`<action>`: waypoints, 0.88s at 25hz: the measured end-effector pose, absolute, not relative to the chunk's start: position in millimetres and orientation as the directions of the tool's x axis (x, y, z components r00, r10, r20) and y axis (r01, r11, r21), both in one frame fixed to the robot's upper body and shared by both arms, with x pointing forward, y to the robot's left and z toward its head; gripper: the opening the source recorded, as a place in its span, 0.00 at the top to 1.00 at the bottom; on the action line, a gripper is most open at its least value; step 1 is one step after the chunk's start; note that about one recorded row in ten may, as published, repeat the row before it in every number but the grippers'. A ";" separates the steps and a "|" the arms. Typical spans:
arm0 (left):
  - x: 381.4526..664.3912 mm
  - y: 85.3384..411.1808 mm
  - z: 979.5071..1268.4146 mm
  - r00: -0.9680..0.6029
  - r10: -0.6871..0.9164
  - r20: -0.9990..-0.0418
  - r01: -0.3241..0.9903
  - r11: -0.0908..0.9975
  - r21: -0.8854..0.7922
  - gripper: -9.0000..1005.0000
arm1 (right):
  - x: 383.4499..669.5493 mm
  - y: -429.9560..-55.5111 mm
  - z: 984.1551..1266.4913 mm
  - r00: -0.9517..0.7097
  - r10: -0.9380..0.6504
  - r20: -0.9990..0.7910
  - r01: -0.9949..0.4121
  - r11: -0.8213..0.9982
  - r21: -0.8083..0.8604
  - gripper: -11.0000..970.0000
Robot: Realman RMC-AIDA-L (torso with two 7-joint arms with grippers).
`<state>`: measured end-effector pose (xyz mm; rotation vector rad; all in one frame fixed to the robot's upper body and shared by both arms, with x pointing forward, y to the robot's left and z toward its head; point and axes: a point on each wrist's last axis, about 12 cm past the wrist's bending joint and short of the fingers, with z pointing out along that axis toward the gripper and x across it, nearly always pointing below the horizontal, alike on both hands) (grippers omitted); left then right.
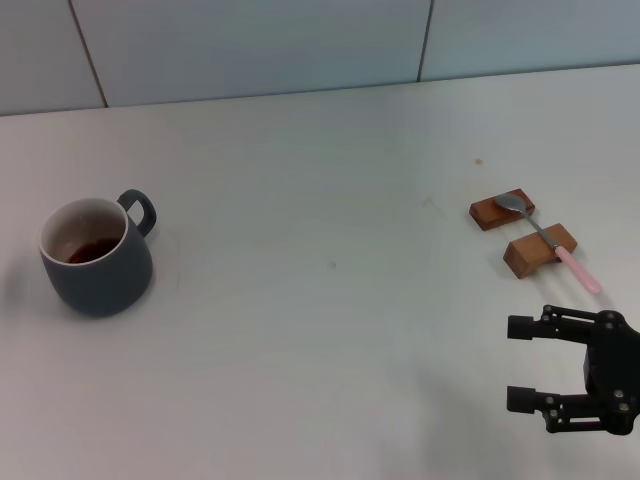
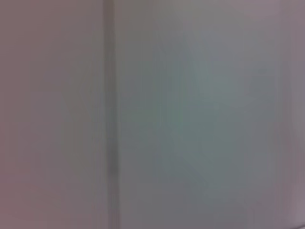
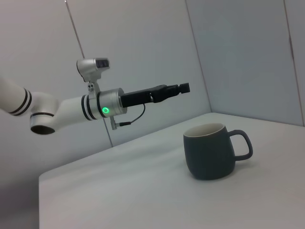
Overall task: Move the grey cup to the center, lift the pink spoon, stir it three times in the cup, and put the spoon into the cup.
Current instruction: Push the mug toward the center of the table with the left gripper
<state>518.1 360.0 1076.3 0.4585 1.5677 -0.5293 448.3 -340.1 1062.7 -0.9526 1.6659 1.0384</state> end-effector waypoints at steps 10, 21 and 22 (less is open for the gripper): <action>494.2 346.4 1016.3 0.055 0.396 -0.917 0.291 0.872 0.394 0.99 | 448.4 -340.2 1062.7 -0.274 -0.135 -0.952 -0.914 0.344 0.214 0.16; 484.4 321.1 997.8 0.047 0.511 -0.859 0.249 0.826 0.505 0.99 | 449.6 -340.4 1063.4 -0.271 -0.128 -0.954 -0.912 0.352 0.211 0.16; 484.4 321.1 997.8 0.047 0.511 -0.859 0.249 0.826 0.505 0.99 | 449.6 -340.4 1063.4 -0.271 -0.128 -0.954 -0.912 0.352 0.211 0.16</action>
